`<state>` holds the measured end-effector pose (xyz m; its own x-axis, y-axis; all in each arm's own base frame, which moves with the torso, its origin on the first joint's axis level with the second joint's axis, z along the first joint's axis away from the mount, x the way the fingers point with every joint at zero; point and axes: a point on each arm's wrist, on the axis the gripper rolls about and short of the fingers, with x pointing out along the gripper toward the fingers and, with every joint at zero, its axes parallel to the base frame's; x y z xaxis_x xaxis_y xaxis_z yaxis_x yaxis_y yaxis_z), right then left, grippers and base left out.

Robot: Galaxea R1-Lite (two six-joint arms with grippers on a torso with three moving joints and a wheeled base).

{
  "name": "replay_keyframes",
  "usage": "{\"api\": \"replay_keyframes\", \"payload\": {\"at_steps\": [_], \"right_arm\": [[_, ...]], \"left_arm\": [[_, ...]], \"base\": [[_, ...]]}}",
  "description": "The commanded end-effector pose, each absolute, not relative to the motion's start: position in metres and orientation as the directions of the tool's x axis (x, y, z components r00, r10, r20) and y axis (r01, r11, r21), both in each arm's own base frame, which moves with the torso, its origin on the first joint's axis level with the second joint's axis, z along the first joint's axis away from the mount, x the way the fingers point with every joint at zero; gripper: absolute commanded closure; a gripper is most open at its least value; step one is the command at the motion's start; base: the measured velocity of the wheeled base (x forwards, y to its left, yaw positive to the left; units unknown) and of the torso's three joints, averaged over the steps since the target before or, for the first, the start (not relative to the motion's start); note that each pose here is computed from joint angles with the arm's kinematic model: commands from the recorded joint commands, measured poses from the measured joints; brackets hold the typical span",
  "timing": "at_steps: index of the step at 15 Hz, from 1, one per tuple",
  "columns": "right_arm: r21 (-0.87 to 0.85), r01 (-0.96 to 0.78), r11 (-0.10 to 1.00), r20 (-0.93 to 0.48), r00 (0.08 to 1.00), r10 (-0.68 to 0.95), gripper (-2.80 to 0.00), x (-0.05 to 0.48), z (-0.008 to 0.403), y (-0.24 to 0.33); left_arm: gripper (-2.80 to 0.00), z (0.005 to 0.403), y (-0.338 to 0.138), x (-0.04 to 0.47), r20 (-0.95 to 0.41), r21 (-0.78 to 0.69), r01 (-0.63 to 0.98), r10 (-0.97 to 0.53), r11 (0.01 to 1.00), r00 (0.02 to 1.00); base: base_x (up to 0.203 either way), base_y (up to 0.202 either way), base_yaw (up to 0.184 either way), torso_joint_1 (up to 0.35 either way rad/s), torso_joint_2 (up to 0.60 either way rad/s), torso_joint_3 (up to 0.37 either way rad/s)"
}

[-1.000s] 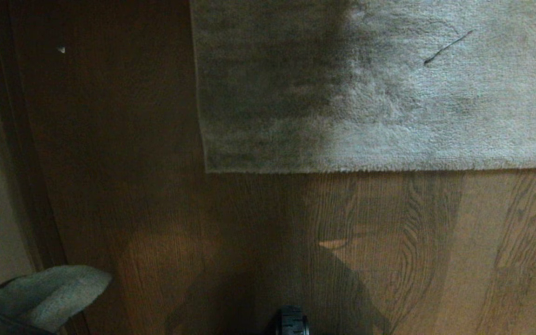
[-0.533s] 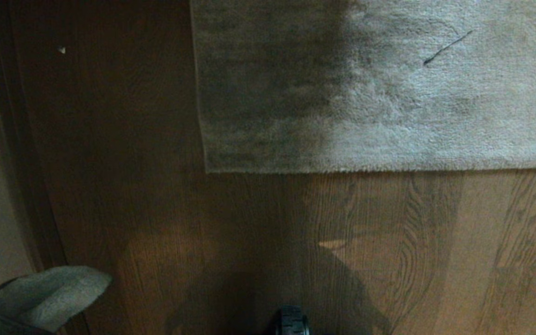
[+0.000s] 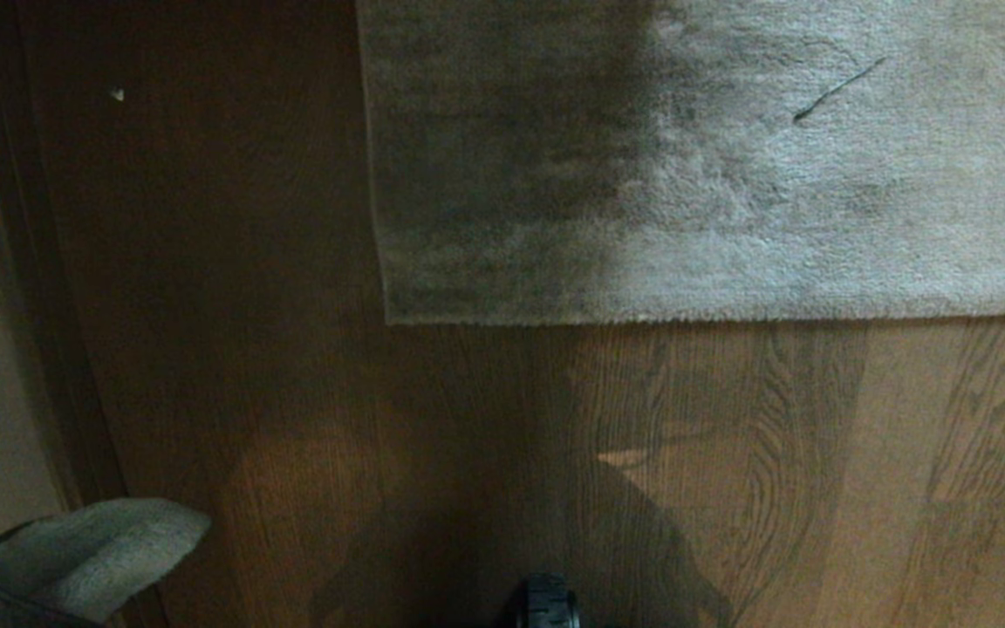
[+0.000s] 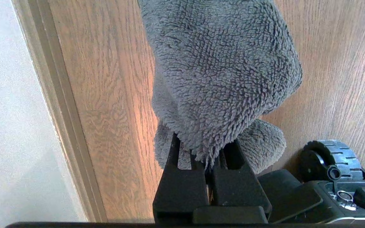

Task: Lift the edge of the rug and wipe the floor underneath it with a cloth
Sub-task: Put down the rag

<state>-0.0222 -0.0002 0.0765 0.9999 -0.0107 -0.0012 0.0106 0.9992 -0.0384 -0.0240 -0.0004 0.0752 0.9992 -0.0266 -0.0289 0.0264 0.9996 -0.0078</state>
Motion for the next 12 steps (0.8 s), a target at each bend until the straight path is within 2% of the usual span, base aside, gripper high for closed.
{"api": "replay_keyframes", "payload": {"at_steps": [1,12], "right_arm": [[-0.005,0.014,1.000,0.008,1.000,-0.014,0.00,-0.0228,0.0763,-0.0003],[0.023,0.017,1.000,0.009,1.000,-0.017,0.00,-0.0228,0.0764,-0.0004]], "left_arm": [[0.00,0.0752,-0.0004,-0.0240,-0.029,-0.008,0.026,-0.026,1.000,0.999],[0.00,0.0752,-0.0004,-0.0240,-0.029,-0.007,0.026,-0.026,1.000,0.999]], "base": [[0.000,0.000,0.000,0.000,0.00,0.000],[0.000,0.000,0.000,0.000,0.00,0.000]]}}
